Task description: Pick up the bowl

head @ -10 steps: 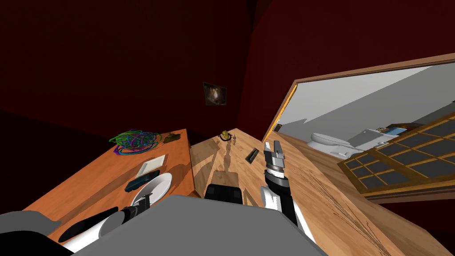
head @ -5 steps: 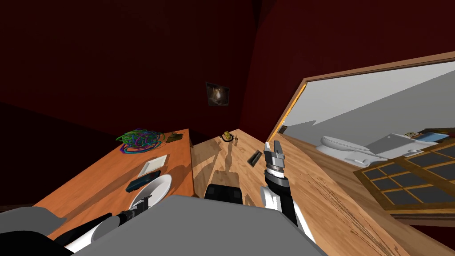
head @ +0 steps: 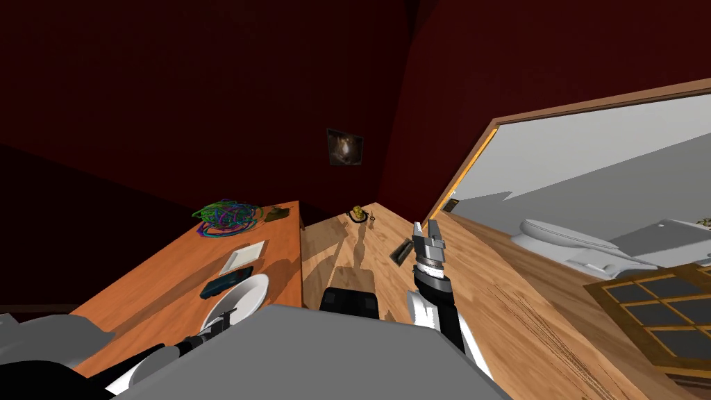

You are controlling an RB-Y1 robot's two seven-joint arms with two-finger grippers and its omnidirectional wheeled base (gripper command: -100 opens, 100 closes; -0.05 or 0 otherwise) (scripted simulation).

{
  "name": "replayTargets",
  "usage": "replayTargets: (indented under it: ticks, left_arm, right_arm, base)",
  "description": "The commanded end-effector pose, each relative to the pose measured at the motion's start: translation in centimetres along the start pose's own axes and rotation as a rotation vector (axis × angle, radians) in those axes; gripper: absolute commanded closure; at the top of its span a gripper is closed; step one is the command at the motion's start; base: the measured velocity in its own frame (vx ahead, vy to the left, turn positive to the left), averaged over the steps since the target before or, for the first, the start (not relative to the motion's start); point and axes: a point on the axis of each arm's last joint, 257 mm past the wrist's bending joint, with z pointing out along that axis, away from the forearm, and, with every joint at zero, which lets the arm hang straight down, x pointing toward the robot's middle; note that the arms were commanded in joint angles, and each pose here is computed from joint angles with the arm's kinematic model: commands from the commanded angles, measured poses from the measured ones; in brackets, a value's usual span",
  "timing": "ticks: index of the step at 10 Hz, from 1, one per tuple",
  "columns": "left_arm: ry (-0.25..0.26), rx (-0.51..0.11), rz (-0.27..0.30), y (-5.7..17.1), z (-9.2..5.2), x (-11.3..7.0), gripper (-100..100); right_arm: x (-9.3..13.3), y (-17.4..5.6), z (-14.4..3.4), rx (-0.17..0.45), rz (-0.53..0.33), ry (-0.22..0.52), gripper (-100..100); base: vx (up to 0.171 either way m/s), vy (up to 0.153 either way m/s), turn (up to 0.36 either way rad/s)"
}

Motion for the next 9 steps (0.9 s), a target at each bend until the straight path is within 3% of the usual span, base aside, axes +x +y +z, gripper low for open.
replayTargets:
  ticks: [1, 7, 8, 9]
  left_arm:
    - [0.005, -0.001, 0.026, 0.2, -0.1, -0.2, -100]
    - [0.025, 0.000, 0.083, 1.3, -0.1, -0.5, -100]
    - [0.034, 0.001, 0.065, 1.9, -0.1, -0.7, -100]
    - [0.034, 0.001, 0.094, 1.9, -0.1, -0.7, -100]
  right_arm:
    - [0.0, 0.0, 0.0, 0.000, 0.000, 0.000, 0]
    - [0.0, 0.0, 0.0, 0.000, 0.000, 0.000, 0]
    - [0.0, 0.0, 0.0, 0.000, 0.000, 0.000, 0]
    - [0.0, 0.0, 0.0, 0.000, 0.000, 0.000, 0]
  base:
    - [0.081, -0.009, 0.070]
    - [0.064, 0.002, 0.075]
    - [0.094, 0.008, 0.179]
    - [0.086, -0.001, 0.066]
